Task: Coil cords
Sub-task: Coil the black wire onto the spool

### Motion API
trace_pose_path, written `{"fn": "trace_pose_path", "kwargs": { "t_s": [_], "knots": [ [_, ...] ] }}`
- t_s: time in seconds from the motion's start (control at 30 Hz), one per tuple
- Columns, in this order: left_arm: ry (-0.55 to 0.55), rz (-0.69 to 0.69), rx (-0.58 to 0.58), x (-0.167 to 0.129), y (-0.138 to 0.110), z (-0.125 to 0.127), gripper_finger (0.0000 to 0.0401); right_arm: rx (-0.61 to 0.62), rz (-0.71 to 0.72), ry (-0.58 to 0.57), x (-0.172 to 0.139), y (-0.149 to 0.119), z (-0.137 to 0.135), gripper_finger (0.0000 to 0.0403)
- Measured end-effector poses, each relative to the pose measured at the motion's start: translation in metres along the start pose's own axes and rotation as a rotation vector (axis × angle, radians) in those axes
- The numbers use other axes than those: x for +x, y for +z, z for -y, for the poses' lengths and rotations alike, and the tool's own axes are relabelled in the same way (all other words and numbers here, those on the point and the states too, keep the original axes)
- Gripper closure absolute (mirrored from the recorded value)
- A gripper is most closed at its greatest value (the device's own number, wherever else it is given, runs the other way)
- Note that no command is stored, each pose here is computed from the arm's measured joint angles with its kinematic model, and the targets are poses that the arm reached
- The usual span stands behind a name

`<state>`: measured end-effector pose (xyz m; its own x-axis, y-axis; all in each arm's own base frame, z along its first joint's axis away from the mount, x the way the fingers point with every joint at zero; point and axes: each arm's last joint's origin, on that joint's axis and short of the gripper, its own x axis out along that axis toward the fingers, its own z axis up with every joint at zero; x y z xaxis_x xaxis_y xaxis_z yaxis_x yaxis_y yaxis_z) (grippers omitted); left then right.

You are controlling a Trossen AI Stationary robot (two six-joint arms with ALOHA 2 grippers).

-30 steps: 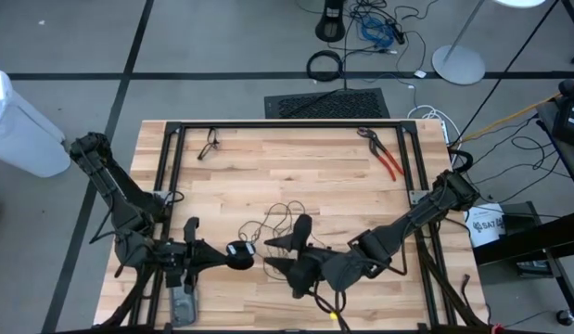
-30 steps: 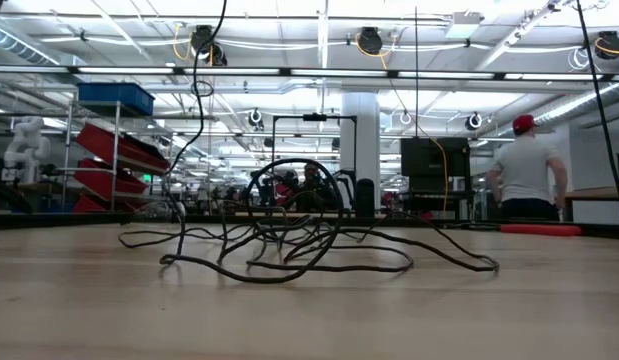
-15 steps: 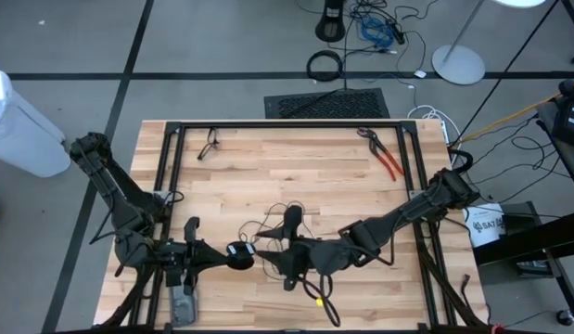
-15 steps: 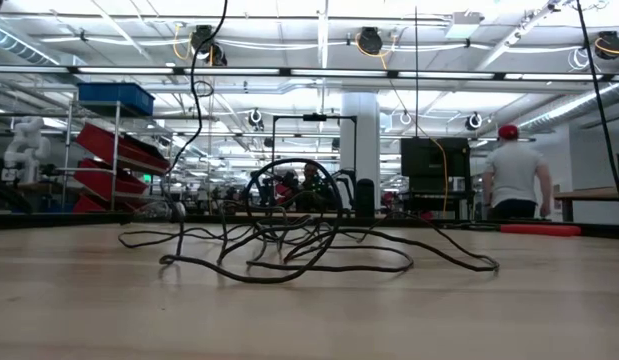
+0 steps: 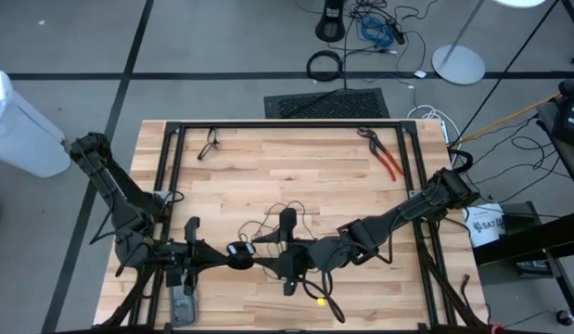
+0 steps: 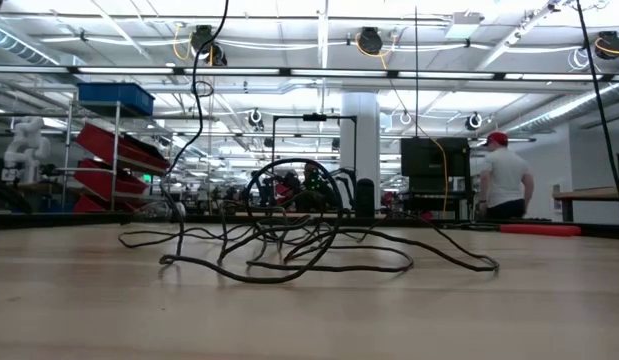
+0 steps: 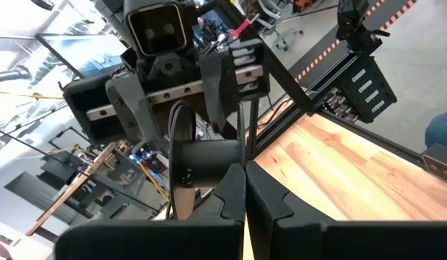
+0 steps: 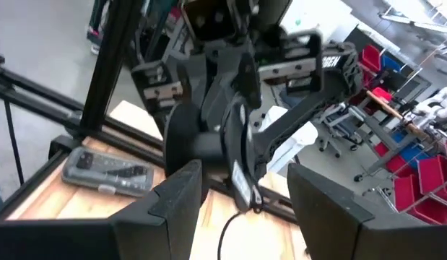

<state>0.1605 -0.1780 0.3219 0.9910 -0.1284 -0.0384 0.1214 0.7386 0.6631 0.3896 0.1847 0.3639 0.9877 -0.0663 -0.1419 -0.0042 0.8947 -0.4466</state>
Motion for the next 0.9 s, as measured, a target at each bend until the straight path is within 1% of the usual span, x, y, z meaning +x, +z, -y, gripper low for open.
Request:
{"fn": "trace_pose_path", "kwargs": {
  "t_s": [0.17, 0.43, 0.57, 0.7, 0.9],
  "knots": [
    [0.000, 0.000, -0.001, 0.0000, 0.0000, 0.0000, 0.0399, 0.007, 0.026, 0.057, 0.0011, 0.0003, -0.0003, 0.0220],
    [0.000, 0.000, -0.001, -0.0001, 0.0000, -0.0001, 0.0399, 0.009, 0.026, 0.057, 0.0025, -0.0006, 0.0020, 0.0276],
    [0.000, 0.001, -0.002, -0.0001, 0.0001, -0.0001, 0.0399, 0.033, 0.018, 0.049, 0.0047, -0.0025, 0.0056, 0.0297],
    [-0.003, 0.003, -0.005, 0.0000, 0.0001, -0.0001, 0.0399, 0.033, 0.002, 0.045, 0.0066, -0.0051, 0.0085, 0.0309],
    [-0.003, 0.004, -0.006, -0.0001, 0.0002, -0.0001, 0.0399, 0.038, -0.010, 0.046, 0.0072, -0.0067, 0.0092, 0.0313]
  ]
}}
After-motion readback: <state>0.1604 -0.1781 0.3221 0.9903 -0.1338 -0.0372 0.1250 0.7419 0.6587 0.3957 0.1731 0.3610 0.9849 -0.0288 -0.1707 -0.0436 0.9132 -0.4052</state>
